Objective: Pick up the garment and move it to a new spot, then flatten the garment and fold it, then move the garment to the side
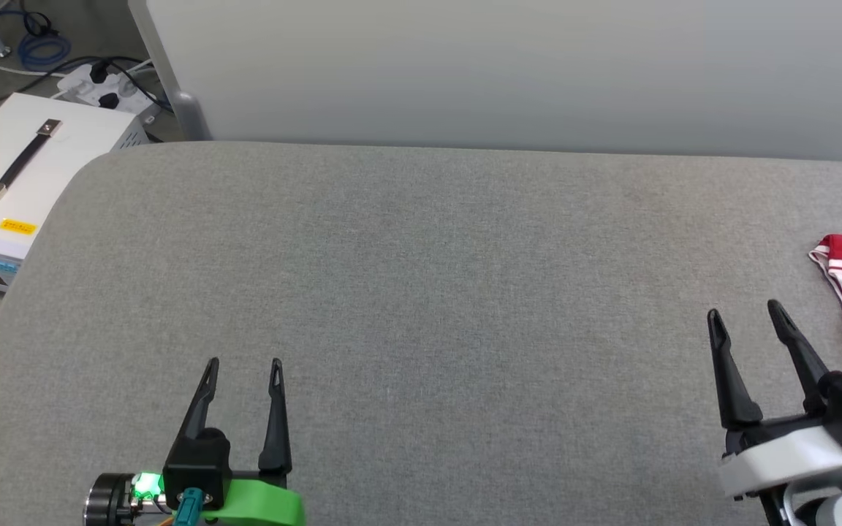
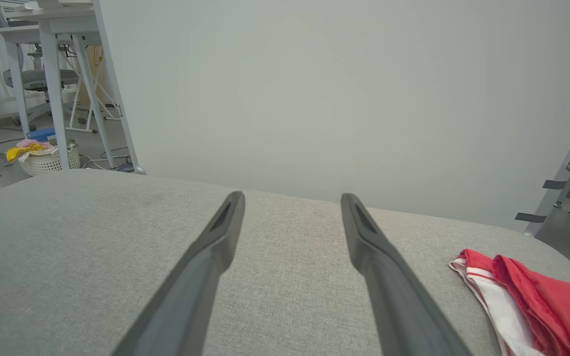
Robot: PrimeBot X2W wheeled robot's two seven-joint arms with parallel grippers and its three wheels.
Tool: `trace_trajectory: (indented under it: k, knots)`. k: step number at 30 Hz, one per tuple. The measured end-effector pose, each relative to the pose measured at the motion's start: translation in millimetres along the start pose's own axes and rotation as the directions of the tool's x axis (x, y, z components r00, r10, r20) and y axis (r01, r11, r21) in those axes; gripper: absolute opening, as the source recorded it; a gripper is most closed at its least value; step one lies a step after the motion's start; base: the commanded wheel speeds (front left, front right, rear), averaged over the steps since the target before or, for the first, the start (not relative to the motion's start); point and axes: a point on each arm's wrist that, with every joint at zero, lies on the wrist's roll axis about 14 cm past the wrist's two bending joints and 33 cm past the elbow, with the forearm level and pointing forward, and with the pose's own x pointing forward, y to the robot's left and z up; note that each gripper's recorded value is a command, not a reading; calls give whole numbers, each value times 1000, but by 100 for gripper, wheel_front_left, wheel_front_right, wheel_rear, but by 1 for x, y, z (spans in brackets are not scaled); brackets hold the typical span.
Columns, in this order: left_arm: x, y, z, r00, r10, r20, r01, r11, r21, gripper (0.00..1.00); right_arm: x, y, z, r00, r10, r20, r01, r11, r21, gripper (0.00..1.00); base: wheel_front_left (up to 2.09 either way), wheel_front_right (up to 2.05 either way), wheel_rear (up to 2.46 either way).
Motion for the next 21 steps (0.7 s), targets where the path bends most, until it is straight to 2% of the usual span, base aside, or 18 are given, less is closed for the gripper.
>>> trace_trajectory:
  k: [9, 19, 20, 21]
  knots:
    - [-13, -1, 4, 1000, -11, 9, 11, 1000, -22, 100, -31, 7, 1, 999, -43, -7, 43, 999, 30, 100, 0, 0, 0]
    - [-18, -3, 3, 1000, -26, 8, 26, 999, -32, 100, -44, 7, 1, 998, -63, -13, 64, 997, 32, 100, 0, 0, 0]
    - [-18, -3, 3, 1000, -27, 5, 27, 999, -31, 0, -44, 7, 0, 998, -64, -14, 64, 997, 33, 0, 0, 0, 0]
    - [-18, -3, 3, 1000, -27, 5, 27, 999, -31, 0, -44, 7, 0, 998, -64, -15, 64, 997, 34, 0, 0, 0, 0]
